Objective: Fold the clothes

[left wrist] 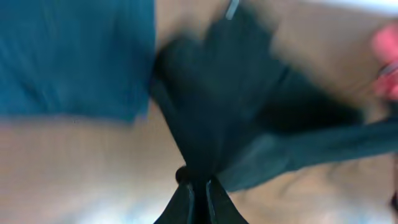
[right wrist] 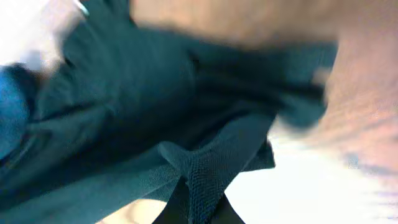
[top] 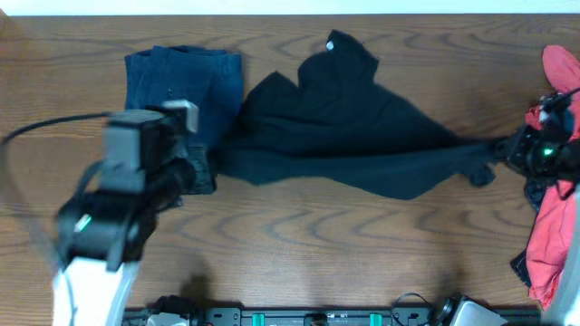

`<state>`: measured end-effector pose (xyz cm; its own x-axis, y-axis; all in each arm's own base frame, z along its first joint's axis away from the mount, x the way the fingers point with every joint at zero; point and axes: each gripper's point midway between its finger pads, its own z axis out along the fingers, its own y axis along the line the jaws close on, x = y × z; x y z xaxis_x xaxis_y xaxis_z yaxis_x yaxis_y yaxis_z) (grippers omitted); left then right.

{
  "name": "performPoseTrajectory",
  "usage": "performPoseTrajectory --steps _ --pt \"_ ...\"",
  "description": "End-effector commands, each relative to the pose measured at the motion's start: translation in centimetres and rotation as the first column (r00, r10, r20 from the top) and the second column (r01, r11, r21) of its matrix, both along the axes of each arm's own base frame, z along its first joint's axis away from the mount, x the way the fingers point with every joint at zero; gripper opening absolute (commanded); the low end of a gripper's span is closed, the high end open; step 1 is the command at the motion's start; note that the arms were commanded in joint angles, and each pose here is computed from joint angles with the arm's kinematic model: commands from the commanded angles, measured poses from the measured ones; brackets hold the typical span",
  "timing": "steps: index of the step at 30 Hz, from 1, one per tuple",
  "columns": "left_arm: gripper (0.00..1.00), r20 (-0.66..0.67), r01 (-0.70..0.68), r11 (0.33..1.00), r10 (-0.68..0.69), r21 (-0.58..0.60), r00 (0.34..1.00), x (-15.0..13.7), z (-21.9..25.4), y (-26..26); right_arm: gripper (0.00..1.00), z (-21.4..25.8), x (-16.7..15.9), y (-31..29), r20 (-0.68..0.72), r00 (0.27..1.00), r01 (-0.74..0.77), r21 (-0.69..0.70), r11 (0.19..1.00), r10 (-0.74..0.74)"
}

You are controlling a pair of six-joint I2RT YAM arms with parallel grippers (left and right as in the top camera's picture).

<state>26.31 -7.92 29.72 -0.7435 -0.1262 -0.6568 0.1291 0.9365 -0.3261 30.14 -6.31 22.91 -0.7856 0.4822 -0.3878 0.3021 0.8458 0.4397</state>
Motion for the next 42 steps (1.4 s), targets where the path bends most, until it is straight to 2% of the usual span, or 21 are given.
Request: performPoseTrajectory --steps 1,5,8,10,13,17,21,24,26,28,30,33,37,40,42 --pt "0.06 0.347 0.012 1.0 -0.019 0.021 0.938 -2.4 11.4 0.9 0.01 9.0 -0.5 1.1 0.236 0.971 -0.032 -0.074 0.997 0.049" --pt "0.06 0.563 0.016 1.0 -0.021 0.013 0.826 -6.3 20.4 1.5 0.01 15.7 -2.8 1.7 0.343 0.939 0.008 -0.127 0.992 0.036" --pt "0.06 0.661 0.017 0.999 -0.031 0.028 0.75 -9.1 24.4 1.9 0.01 19.7 -4.6 2.0 0.401 0.916 0.059 -0.169 0.984 0.014" --pt "0.06 0.686 -0.009 1.0 -0.014 0.03 0.727 -10.2 25.6 2.5 0.01 21.7 -5.7 2.1 0.437 0.9 0.084 -0.197 0.977 0.01" --pt "0.06 0.683 -0.056 0.998 0.015 0.037 0.73 -10.2 25.6 3.3 0.01 23.8 -6.7 2.4 0.48 0.877 0.108 -0.226 0.968 0.014" --pt "0.06 0.628 -0.11 0.992 0.046 0.064 0.776 -7.4 24.1 3.9 0.01 24.2 -6.2 2.2 0.491 0.871 0.12 -0.213 0.97 0.0" --pt "0.06 0.516 -0.101 0.99 0.036 0.099 0.856 -1.5 21.3 3.1 0.01 22.6 -3.0 1.4 0.44 0.898 0.078 -0.187 0.979 0.012" --pt "0.06 0.406 -0.07 0.99 0.014 0.121 0.914 4.7 17.9 1.8 0.01 21.0 1.6 1.5 0.413 0.908 -0.008 -0.143 0.99 0.067" --pt "0.06 0.367 -0.011 0.994 -0.028 0.105 0.93 8.8 16.1 0.2 0.01 20.3 4.5 1.6 0.416 0.905 -0.039 -0.115 0.993 0.084" --pt "0.06 0.385 0.055 0.996 -0.078 0.071 0.92 13.5 15.2 -1.8 0.01 19.7 8.8 1.4 0.446 0.891 -0.05 -0.083 0.995 0.082" --pt "0.06 0.435 0.083 0.996 -0.087 0.028 0.896 16.3 16.0 -2.9 0.01 20.1 12.0 1.6 0.508 0.856 -0.081 -0.057 0.995 0.099" --pt "0.06 0.55 0.112 0.994 -0.102 0.016 0.829 17.0 20.2 -3.9 0.01 22.2 14.5 1.3 0.618 0.776 -0.139 -0.024 0.99 0.124" --pt "0.06 0.667 0.039 0.996 -0.08 0.076 0.741 14.4 26.0 -3.1 0.01 25.0 13.7 -1.8 0.694 0.717 -0.109 0.017 0.994 0.066" --pt "0.06 0.65 0.06 0.993 -0.112 0.101 0.752 12.5 26.2 -3.7 0.01 24.4 12.4 -3.3 0.669 0.742 -0.087 0.037 0.995 0.04" --pt "0.06 0.597 0.083 0.989 -0.138 0.12 0.79 12.1 24.5 -4.2 0.01 23.2 11.9 -3.9 0.639 0.768 -0.08 0.02 0.997 0.049"
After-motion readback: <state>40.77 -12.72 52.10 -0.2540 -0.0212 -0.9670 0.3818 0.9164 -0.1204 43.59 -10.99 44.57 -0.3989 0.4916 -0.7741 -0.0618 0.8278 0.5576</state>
